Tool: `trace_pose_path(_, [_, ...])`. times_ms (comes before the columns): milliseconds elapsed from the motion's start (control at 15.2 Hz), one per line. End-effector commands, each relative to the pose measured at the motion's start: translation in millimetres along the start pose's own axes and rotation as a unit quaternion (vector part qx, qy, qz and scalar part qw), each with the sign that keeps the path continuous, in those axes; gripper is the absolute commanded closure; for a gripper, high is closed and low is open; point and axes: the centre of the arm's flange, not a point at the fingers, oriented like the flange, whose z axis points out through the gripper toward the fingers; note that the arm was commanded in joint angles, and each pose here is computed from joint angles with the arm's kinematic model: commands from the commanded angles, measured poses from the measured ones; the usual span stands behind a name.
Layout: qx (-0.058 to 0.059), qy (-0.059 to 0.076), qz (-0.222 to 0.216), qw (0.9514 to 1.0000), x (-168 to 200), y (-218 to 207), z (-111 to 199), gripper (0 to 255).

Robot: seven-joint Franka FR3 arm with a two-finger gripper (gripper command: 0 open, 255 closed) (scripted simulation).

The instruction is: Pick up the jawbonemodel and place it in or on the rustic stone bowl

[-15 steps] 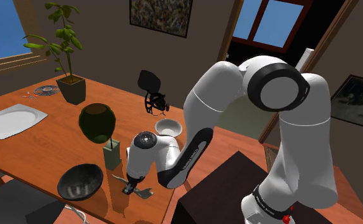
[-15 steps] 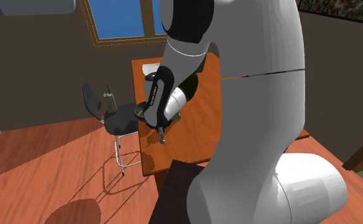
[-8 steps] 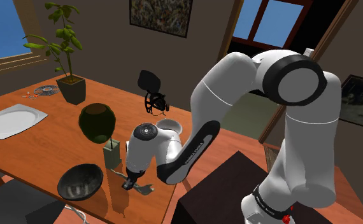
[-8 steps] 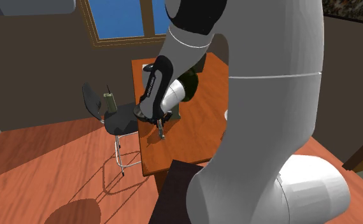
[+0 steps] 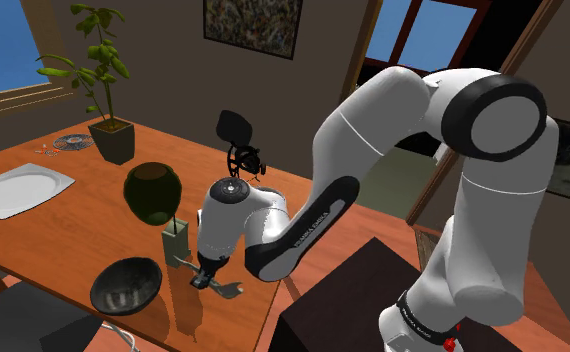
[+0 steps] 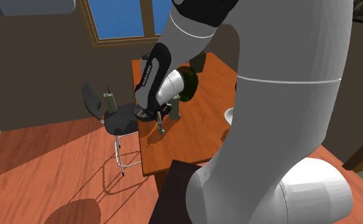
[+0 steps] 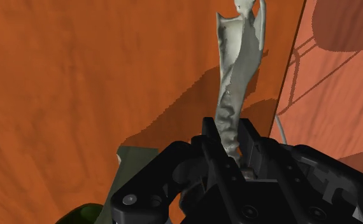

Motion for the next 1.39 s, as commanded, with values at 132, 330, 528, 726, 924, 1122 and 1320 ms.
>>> trace_pose_path(132, [0.000,0.000,0.000,1.0000,37.8,-9.2,4.2,255])
trace_pose_path(330, [0.000,0.000,0.000,1.0000,75.1,-18.9,13.2,255])
trace_pose_path(528, [0.000,0.000,0.000,1.0000,112.4,-28.6,22.2,255])
trace_pose_path(726, [0.000,0.000,0.000,1.0000,149.7,-38.2,31.3,255])
trace_pose_path(924, [0.000,0.000,0.000,1.0000,187.1,-47.9,40.3,255])
trace_pose_path(1122, [0.000,0.000,0.000,1.0000,211.4,-54.6,51.6,255])
trace_pose_path(1320, [0.000,0.000,0.000,1.0000,208.7,-55.0,67.2,255])
